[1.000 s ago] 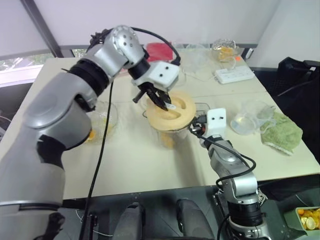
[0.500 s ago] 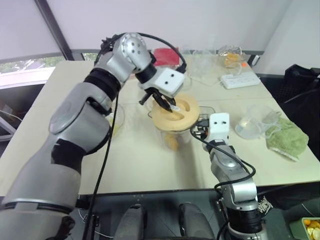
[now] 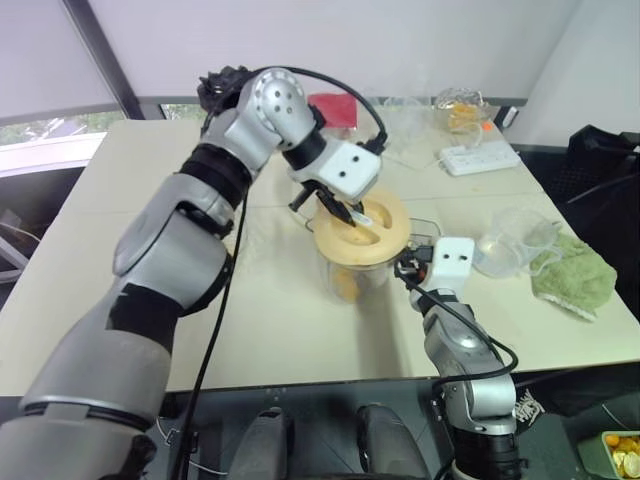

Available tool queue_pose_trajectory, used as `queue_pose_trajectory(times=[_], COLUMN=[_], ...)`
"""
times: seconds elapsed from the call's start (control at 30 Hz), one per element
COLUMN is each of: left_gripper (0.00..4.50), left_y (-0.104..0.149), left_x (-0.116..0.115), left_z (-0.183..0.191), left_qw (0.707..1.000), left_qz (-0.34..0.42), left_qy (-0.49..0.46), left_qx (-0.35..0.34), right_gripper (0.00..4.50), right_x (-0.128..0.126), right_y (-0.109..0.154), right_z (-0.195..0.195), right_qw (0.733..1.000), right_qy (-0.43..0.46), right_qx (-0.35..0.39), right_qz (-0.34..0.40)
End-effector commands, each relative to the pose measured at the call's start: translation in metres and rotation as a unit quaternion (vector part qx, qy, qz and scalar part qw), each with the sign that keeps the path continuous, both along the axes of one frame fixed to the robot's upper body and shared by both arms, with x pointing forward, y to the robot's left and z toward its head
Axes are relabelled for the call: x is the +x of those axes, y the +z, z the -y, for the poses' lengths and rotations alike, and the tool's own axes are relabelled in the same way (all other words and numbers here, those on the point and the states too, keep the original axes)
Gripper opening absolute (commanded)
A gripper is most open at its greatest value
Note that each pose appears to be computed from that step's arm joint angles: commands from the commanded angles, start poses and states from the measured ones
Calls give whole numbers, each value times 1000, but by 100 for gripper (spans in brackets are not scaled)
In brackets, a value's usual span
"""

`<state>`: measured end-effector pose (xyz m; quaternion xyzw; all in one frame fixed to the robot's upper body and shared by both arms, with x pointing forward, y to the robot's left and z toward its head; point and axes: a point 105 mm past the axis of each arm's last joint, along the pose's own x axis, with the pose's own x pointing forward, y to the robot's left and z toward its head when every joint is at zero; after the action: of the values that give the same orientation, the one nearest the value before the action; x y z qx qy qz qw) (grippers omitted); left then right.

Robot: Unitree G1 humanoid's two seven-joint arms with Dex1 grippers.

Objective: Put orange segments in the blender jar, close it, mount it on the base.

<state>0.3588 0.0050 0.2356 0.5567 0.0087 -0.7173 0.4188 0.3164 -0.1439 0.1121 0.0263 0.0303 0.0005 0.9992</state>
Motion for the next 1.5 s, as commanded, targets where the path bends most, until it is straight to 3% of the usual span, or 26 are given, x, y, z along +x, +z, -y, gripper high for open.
queue_pose_trajectory(times=[0.03, 0.27, 0.63, 1.07, 1.47, 1.5], left_gripper=[23, 23, 23, 23, 23, 124], left_y=[-42, -33, -14, 1, 8, 8], left_x=[7, 15, 32, 17, 18, 18], left_z=[-23, -20, -39, -41, -38, -37], left_qw=[995, 979, 909, 883, 902, 904], left_qz=[-44, -109, -131, -142, -112, -109], left_qy=[57, 171, 392, 441, 404, 399], left_qx=[75, 22, -58, -83, -106, -108], right_gripper=[90, 90, 90, 90, 90, 90], right_x=[-5, -3, 2, 8, 12, 12], right_y=[75, 68, 63, 64, 65, 65], right_z=[-12, -16, -24, -28, -30, -30], right_qw=[986, 989, 989, 987, 986, 986], right_qy=[34, 41, 67, 81, 85, 86], right_qx=[28, 13, -2, -7, -8, -9], right_qz=[159, 144, 133, 136, 141, 141])
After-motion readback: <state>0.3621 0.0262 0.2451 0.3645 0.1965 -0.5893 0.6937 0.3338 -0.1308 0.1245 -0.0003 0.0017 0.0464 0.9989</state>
